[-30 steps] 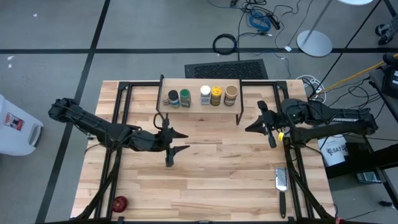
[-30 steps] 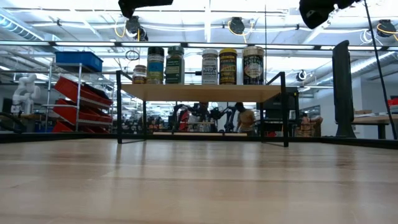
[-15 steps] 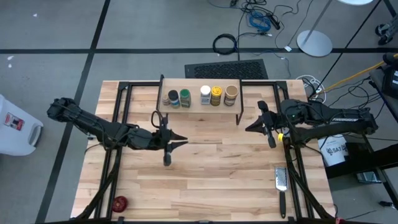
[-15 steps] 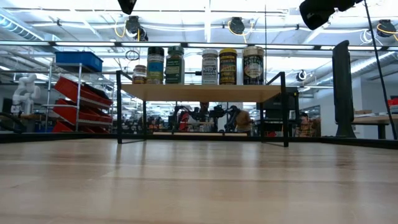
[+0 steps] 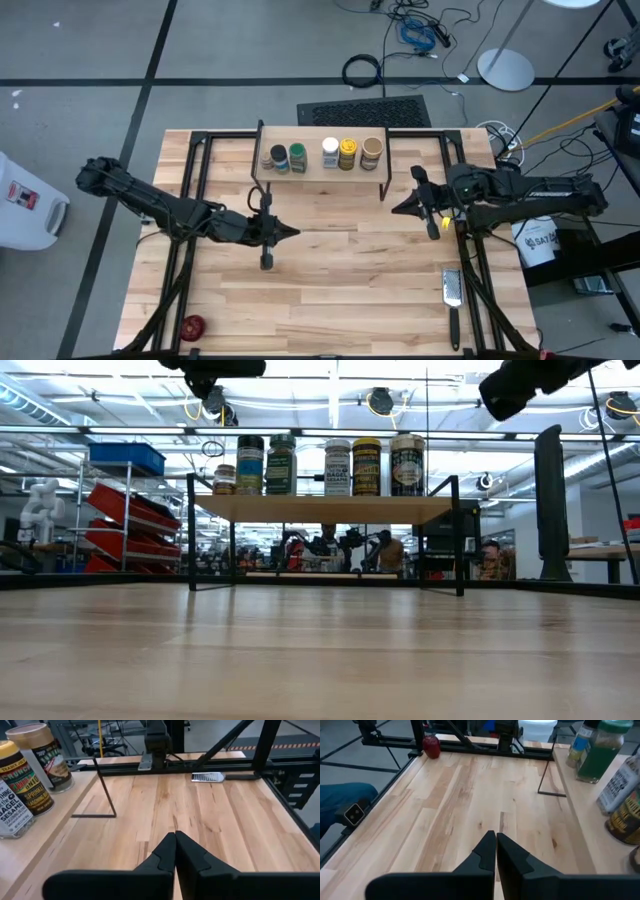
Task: Shelf spices
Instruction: Return to Home Position
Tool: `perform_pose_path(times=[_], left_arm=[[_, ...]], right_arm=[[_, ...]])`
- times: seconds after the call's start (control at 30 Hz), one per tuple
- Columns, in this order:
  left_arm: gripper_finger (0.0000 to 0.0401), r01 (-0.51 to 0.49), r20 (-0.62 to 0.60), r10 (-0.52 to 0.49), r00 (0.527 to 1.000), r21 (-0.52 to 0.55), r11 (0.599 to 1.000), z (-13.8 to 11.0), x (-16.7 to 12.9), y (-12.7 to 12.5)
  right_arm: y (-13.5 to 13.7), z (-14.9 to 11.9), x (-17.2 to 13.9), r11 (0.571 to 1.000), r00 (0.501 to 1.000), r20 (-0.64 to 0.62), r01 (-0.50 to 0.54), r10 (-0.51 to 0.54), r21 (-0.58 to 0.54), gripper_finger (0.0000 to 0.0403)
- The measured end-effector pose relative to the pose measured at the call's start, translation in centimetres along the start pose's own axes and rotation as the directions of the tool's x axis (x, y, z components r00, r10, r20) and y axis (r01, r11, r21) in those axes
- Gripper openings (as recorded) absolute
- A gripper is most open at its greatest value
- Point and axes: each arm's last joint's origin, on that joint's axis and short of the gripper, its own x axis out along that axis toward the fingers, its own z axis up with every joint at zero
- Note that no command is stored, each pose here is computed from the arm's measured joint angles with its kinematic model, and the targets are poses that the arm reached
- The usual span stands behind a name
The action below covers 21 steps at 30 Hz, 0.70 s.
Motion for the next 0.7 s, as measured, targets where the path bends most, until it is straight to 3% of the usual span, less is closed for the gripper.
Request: perform_pose_path(times=[0.27,0.5,0.7], left_arm=[[0.0007,-0.001,0.000,0.001,1.000,0.018,1.000,-1.8,-1.2,0.6],[0.0006,-0.012,0.095,0.013,0.995,-0.007,1.000,-3.9,-3.0,1.8],[0.0006,-0.027,0.118,0.031,0.993,-0.040,0.999,-5.5,-4.3,2.8]], right_arm=[[0.0,-2.4,1.6,1.000,1.000,0.000,-0.001,0.001,0.009,0.0000],[0.0,-4.4,2.4,1.000,0.998,0.055,0.003,-0.003,0.003,0.0000],[-0.2,-6.4,3.2,0.996,0.994,0.073,0.082,-0.085,0.039,0.0000]])
